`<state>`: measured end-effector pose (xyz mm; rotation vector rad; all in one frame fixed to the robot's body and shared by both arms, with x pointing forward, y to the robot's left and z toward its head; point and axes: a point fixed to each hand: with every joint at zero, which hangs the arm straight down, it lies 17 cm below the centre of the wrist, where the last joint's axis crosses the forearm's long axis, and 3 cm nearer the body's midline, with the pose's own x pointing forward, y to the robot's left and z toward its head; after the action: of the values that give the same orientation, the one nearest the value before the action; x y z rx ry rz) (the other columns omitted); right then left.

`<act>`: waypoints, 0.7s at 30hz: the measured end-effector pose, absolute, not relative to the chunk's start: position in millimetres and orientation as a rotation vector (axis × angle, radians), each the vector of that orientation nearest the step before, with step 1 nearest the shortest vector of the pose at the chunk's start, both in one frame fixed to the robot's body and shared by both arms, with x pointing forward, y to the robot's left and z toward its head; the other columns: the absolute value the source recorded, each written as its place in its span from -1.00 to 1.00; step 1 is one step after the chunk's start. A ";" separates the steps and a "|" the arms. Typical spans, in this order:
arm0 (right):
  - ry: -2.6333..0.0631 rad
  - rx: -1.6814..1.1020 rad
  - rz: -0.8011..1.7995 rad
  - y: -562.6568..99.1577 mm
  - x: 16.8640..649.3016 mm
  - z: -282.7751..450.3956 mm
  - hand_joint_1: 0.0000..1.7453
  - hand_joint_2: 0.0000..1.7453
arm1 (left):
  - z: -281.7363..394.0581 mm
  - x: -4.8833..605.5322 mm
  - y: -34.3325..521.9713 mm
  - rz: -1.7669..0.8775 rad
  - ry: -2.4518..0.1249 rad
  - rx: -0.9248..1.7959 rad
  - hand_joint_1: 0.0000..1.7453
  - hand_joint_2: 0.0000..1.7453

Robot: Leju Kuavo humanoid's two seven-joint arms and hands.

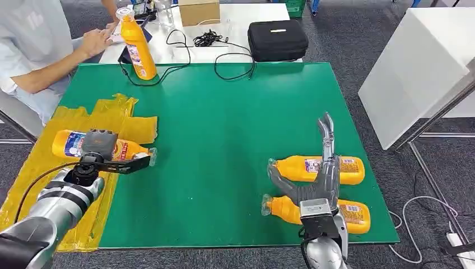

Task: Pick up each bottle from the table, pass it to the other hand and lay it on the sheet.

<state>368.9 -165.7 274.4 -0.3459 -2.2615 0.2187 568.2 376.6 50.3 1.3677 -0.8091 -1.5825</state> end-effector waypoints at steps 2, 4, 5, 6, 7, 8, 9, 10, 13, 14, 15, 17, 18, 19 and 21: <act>-2.261 -0.352 0.225 -165.6 369.0 274.2 -1.00 1.00 | 37.8 562.0 385.8 -1.551 -0.765 1.307 -1.00 1.00; -2.259 -0.358 0.231 -165.7 369.3 273.9 -1.00 1.00 | 34.5 560.2 387.2 -1.518 -0.768 1.286 -1.00 1.00; -2.259 -0.362 0.234 -165.6 369.5 274.0 -1.00 1.00 | 35.5 560.6 386.6 -1.499 -0.782 1.287 -1.00 1.00; -2.258 -0.363 0.235 -165.7 369.9 274.0 -1.00 1.00 | 36.6 560.8 386.8 -1.477 -0.796 1.289 -1.00 1.00; -2.255 -0.365 0.237 -165.9 370.2 273.6 -1.00 1.00 | 39.2 561.5 386.3 -1.448 -0.821 1.296 -1.00 1.00; -2.253 -0.367 0.239 -166.2 370.4 273.0 -1.00 1.00 | 40.6 561.5 386.0 -1.424 -0.840 1.300 -1.00 1.00; -2.251 -0.370 0.243 -166.2 370.6 272.6 -1.00 1.00 | 41.9 561.6 385.3 -1.404 -0.857 1.302 -1.00 1.00; -2.249 -0.372 0.245 -166.4 370.8 272.3 -1.00 1.00 | 43.3 561.8 384.2 -1.379 -0.878 1.300 -1.00 1.00; -2.246 -0.374 0.248 -166.8 371.1 271.5 -1.00 1.00 | 42.1 560.4 383.7 -1.344 -0.896 1.288 -1.00 1.00; -2.245 -0.375 0.250 -166.8 371.2 271.3 -1.00 1.00 | 42.5 560.5 383.4 -1.334 -0.901 1.287 -1.00 1.00; -2.243 -0.375 0.252 -166.8 371.4 270.7 -1.00 1.00 | 43.1 560.8 382.6 -1.321 -0.910 1.282 -1.00 1.00; -2.242 -0.381 0.262 -166.0 371.6 270.1 -1.00 1.00 | 45.1 561.6 380.0 -1.295 -0.939 1.272 -1.00 1.00; -2.243 -0.389 0.270 -165.5 371.6 270.1 -1.00 1.00 | 47.7 562.5 377.5 -1.275 -0.969 1.268 -1.00 1.00; -2.243 -0.396 0.279 -165.1 371.9 269.9 -1.00 1.00 | 51.8 563.5 374.1 -1.252 -1.009 1.268 -1.00 1.00; -2.246 -0.429 0.314 -163.8 372.7 270.0 -1.00 1.00 | 70.0 566.7 363.7 -1.161 -1.151 1.275 -1.00 1.00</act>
<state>372.7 -163.8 270.0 -0.4287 -2.2456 0.3141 566.7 363.7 70.0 1.2749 -1.1510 -1.1613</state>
